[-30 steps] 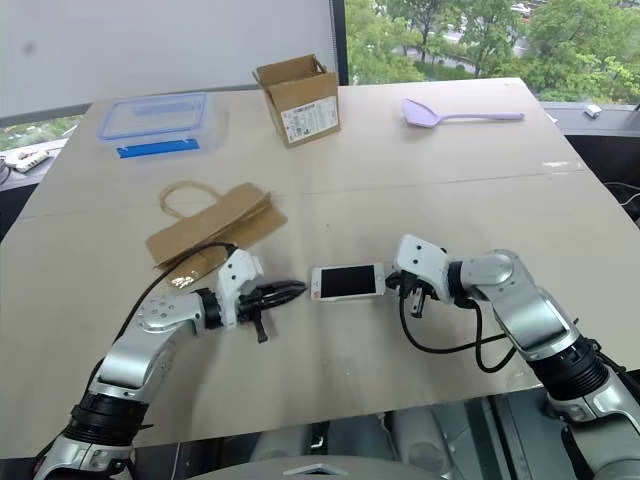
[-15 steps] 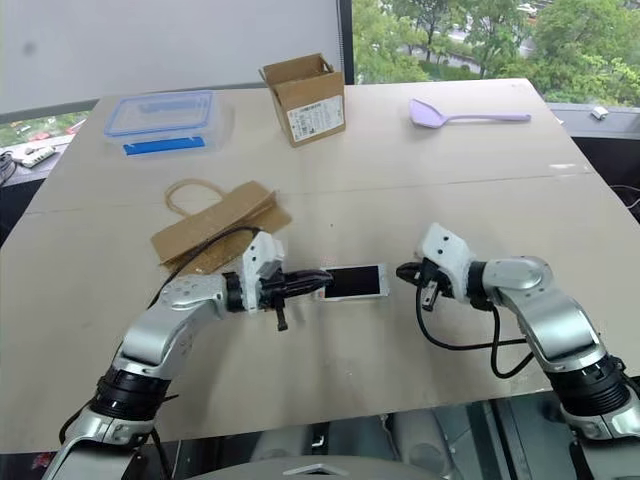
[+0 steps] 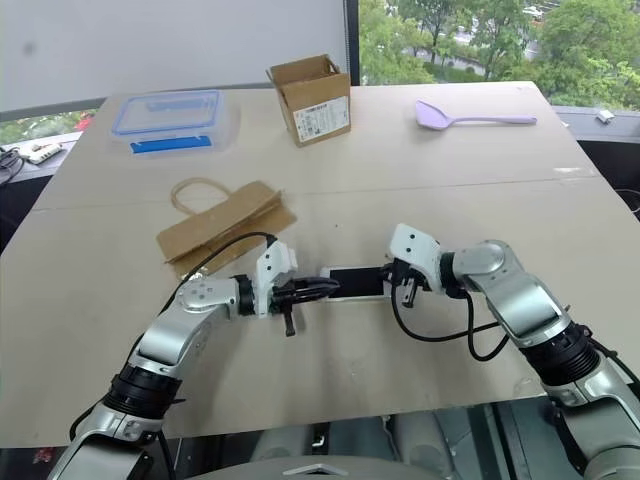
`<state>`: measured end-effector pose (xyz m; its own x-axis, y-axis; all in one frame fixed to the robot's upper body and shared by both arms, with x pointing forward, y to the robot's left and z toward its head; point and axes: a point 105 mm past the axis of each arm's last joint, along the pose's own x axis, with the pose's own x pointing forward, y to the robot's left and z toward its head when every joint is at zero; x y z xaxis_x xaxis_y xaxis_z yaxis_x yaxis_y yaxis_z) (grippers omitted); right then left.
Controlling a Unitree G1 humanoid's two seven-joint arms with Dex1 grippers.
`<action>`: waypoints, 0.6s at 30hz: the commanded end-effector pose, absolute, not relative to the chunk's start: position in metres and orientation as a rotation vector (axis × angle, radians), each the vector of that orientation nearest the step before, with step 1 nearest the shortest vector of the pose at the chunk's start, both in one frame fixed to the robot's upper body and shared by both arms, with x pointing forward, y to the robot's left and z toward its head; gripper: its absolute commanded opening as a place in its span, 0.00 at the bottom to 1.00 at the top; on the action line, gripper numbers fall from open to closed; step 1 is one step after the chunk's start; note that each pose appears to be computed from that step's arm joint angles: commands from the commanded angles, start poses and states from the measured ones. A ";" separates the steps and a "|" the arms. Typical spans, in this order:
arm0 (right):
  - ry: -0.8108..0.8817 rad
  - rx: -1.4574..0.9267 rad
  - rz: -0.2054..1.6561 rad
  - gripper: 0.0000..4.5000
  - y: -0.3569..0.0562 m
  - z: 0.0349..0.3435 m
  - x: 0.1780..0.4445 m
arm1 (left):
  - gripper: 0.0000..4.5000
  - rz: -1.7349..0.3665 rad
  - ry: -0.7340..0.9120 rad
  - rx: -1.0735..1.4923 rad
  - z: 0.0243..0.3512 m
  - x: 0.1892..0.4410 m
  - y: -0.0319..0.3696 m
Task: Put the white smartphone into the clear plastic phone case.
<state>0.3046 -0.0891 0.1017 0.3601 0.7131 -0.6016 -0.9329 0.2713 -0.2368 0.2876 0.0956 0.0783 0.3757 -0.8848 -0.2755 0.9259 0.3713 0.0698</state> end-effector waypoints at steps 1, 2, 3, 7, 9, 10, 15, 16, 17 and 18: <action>0.624 -0.610 1.120 0.00 -0.107 0.064 0.300 | 0.04 -1.143 0.238 0.225 0.064 0.284 0.101; 0.643 -0.604 1.121 0.00 -0.107 0.061 0.299 | 0.04 -1.137 0.239 0.222 0.062 0.284 0.101; 0.658 -0.602 1.121 0.00 -0.107 0.059 0.299 | 0.04 -1.133 0.240 0.221 0.060 0.283 0.102; 0.706 -0.582 1.130 0.00 -0.105 0.050 0.298 | 0.04 -1.123 0.244 0.221 0.053 0.281 0.102; 0.731 -0.565 1.137 0.00 -0.103 0.045 0.296 | 0.04 -1.120 0.242 0.221 0.053 0.281 0.101; 0.744 -0.559 1.142 0.00 -0.103 0.042 0.295 | 0.04 -1.119 0.239 0.222 0.054 0.282 0.101; 0.804 -0.541 1.152 0.00 -0.101 0.024 0.289 | 0.04 -1.116 0.228 0.224 0.064 0.284 0.097; 0.816 -0.541 1.151 0.00 -0.102 0.020 0.288 | 0.04 -1.116 0.227 0.225 0.066 0.284 0.097; 0.828 -0.540 1.150 0.00 -0.102 0.016 0.287 | 0.04 -1.115 0.226 0.225 0.068 0.283 0.096; 0.838 -0.538 1.152 0.00 -0.102 0.013 0.285 | 0.04 -1.114 0.226 0.226 0.069 0.283 0.095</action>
<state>0.3097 -0.0802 0.0812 0.2967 0.7009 -0.6486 -0.9492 0.2912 -0.1195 0.2849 0.0969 0.0664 0.4257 -0.8604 -0.2801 0.9020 0.4281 0.0558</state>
